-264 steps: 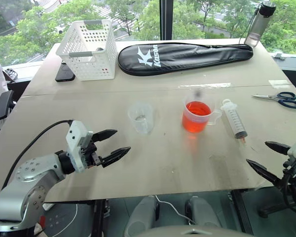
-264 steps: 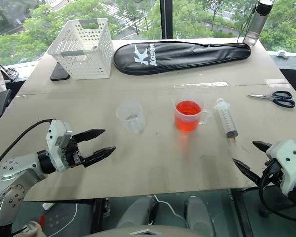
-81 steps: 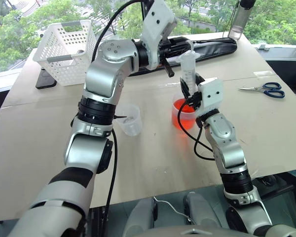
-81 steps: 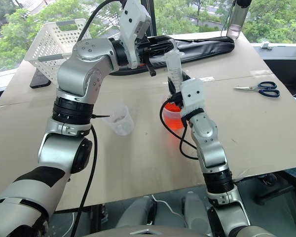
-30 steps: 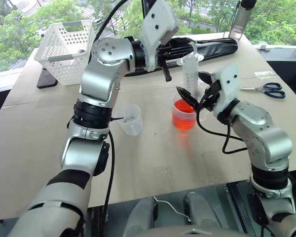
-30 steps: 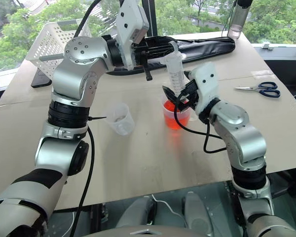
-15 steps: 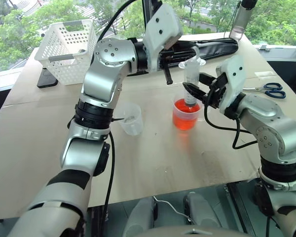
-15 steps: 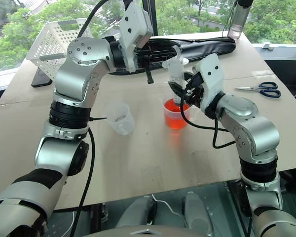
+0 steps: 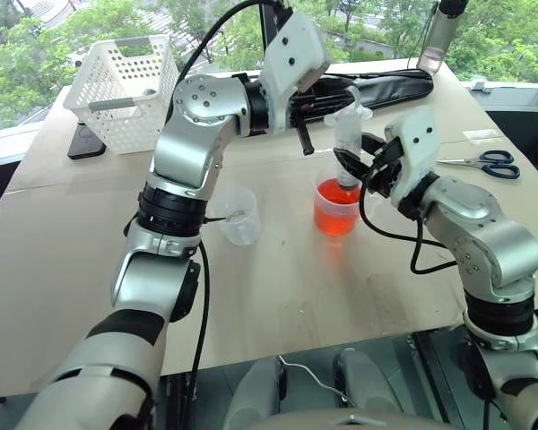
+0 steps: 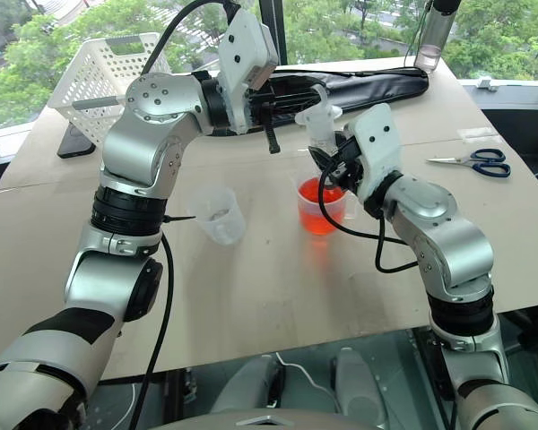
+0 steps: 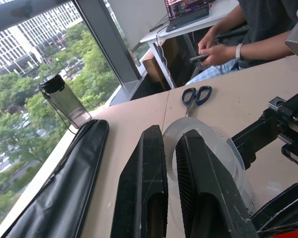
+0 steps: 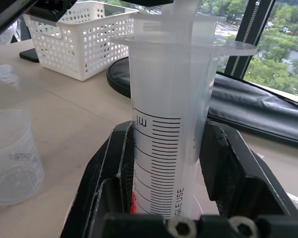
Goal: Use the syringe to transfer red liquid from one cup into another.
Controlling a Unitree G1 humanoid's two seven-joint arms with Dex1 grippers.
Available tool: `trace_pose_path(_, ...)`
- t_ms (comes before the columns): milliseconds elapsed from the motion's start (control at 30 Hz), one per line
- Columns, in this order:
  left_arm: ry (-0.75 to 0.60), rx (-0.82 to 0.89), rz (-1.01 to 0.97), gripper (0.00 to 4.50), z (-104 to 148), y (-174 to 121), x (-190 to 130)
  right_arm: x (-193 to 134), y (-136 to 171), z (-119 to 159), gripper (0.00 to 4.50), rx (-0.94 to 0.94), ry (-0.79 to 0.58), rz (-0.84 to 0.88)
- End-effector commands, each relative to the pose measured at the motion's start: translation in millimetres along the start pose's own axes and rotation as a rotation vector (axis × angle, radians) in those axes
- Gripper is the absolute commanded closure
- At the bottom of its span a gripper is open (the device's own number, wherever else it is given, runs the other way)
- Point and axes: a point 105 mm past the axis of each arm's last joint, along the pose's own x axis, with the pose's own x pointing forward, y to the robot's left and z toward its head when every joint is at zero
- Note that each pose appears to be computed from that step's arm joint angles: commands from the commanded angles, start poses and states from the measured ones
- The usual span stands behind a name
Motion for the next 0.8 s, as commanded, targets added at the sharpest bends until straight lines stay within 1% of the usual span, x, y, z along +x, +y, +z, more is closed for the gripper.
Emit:
trace_pose_path(33, -0.066, 0.041, 0.017, 4.50, 21.1, 2.3, -1.9, -1.4, 14.1, 11.1, 3.02, -0.034, -0.036, 0.035)
trace_pose_path(233, -0.067, 0.036, 0.022, 4.50, 21.3, 4.0, -1.9, -2.9, 18.4, 2.8, 3.03, -0.023, -0.011, 0.046)
trace_pose_path(800, -0.060, 0.082, 0.074, 4.50, 28.6, 28.9, -7.1, -3.8, 28.1, -8.7, 3.03, -0.004, 0.007, 0.072)
